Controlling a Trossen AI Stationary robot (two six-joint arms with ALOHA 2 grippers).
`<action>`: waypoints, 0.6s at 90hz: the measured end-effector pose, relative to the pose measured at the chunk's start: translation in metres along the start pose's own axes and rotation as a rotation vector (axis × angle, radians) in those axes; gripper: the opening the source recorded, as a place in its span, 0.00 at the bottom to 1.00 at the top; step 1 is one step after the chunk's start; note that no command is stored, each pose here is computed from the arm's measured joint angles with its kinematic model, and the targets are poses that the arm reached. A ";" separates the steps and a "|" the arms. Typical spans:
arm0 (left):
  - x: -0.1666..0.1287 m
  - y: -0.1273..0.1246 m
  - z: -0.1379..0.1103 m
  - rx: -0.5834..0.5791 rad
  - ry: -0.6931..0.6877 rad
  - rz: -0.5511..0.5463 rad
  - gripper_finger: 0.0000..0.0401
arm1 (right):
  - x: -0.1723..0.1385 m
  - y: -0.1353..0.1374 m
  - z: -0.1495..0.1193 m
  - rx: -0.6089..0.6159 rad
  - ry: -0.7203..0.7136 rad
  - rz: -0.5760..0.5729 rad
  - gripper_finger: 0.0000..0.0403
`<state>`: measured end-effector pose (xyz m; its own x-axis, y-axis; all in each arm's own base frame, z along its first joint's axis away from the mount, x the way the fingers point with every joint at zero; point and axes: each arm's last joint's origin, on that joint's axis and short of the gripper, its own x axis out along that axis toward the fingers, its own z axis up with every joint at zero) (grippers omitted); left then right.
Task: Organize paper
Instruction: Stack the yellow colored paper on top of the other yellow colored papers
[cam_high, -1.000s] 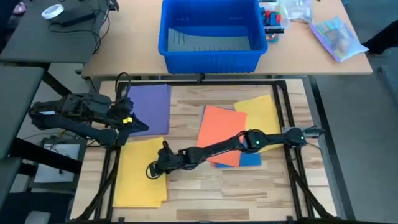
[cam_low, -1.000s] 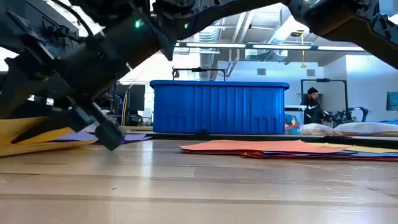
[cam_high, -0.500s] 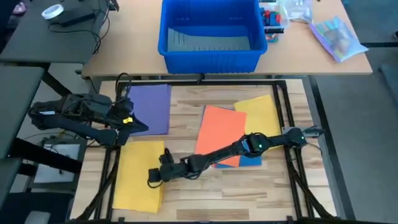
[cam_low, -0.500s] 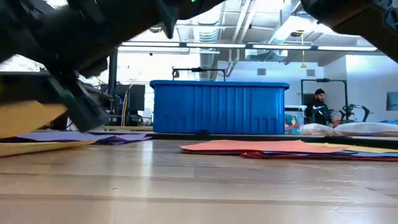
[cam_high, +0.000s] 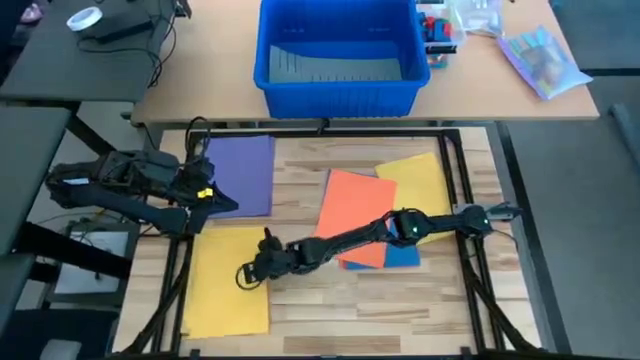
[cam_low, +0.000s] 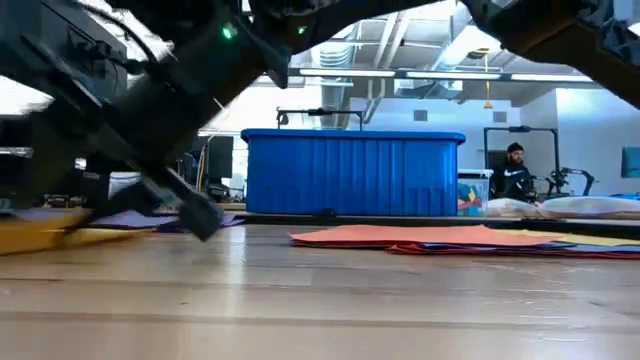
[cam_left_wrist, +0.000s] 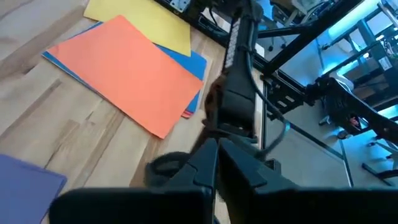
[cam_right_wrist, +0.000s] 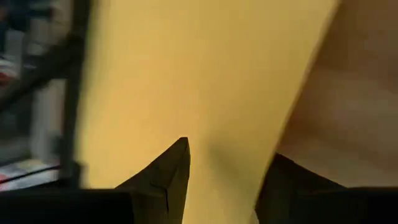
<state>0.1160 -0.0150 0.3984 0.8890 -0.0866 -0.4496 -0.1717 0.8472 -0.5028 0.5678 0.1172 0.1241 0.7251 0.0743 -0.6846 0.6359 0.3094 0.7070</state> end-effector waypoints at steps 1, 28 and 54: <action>0.000 0.000 0.000 0.000 0.000 0.000 0.00 | 0.000 0.000 0.001 0.002 0.000 0.000 0.33; 0.000 0.000 0.000 -0.013 0.002 0.002 0.00 | -0.001 0.015 -0.012 0.291 -0.093 0.144 0.33; 0.000 0.002 -0.003 -0.015 0.032 0.024 0.00 | -0.004 0.026 0.001 0.318 -0.157 0.275 0.33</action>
<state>0.1141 -0.0147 0.3950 0.8707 -0.0829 -0.4848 -0.1994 0.8415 -0.5021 0.5819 0.1236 0.1454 0.8944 -0.0394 -0.4454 0.4454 -0.0099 0.8953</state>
